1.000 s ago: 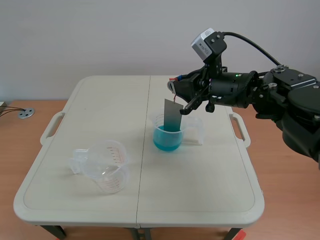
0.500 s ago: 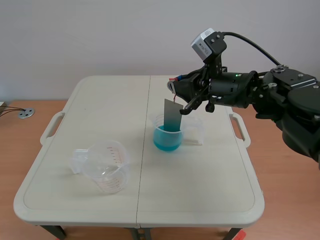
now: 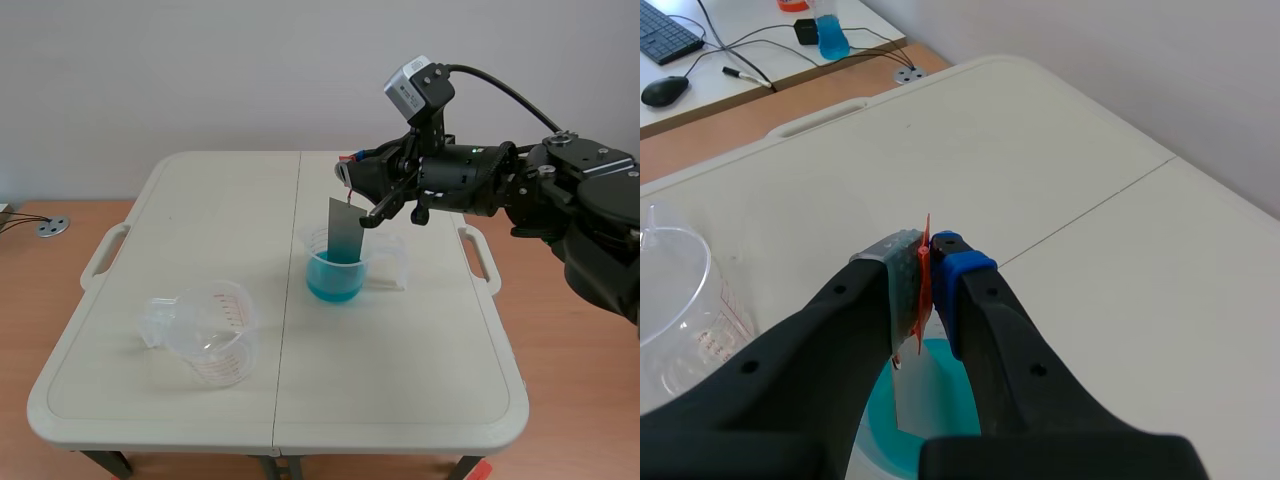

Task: Hold the metal plate by the orange handle, dip it into the blue solution, take it out and point at it, then put the plate back in the beaker on the left.
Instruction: 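Hold the plate still in the solution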

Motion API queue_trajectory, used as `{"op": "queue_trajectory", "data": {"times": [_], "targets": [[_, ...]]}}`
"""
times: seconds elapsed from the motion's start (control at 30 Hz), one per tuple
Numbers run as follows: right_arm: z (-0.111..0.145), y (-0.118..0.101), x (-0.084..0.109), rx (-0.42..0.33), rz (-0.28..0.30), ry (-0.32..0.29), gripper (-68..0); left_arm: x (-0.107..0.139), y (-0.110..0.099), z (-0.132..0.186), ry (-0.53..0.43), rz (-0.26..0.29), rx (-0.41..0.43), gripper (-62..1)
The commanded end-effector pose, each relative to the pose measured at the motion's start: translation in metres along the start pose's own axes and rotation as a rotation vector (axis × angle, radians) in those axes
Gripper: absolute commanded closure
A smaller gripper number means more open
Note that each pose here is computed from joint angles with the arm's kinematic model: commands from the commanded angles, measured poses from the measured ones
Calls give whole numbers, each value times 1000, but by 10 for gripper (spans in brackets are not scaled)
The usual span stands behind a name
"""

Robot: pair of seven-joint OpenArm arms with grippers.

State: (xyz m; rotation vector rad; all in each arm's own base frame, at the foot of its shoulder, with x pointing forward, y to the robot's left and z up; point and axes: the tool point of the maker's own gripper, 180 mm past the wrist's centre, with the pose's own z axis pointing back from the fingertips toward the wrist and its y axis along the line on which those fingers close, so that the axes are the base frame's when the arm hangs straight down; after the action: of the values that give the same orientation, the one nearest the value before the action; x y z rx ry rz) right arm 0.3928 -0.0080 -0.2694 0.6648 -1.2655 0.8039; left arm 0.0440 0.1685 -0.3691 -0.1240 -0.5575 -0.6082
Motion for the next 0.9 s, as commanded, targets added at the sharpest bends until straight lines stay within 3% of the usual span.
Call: {"op": "queue_trajectory", "data": {"times": [0.0,0.3,0.87], "targets": [[0,0,9,10,14,-18,-15,4,-4,0,-17,8,-8,-19],[2,-1,16,8,9,-34,-15,4,-4,0,-17,9,-10,-19],[10,1,54,27,26,-95,-15,4,-4,0,-16,9,-10,-19]]}}
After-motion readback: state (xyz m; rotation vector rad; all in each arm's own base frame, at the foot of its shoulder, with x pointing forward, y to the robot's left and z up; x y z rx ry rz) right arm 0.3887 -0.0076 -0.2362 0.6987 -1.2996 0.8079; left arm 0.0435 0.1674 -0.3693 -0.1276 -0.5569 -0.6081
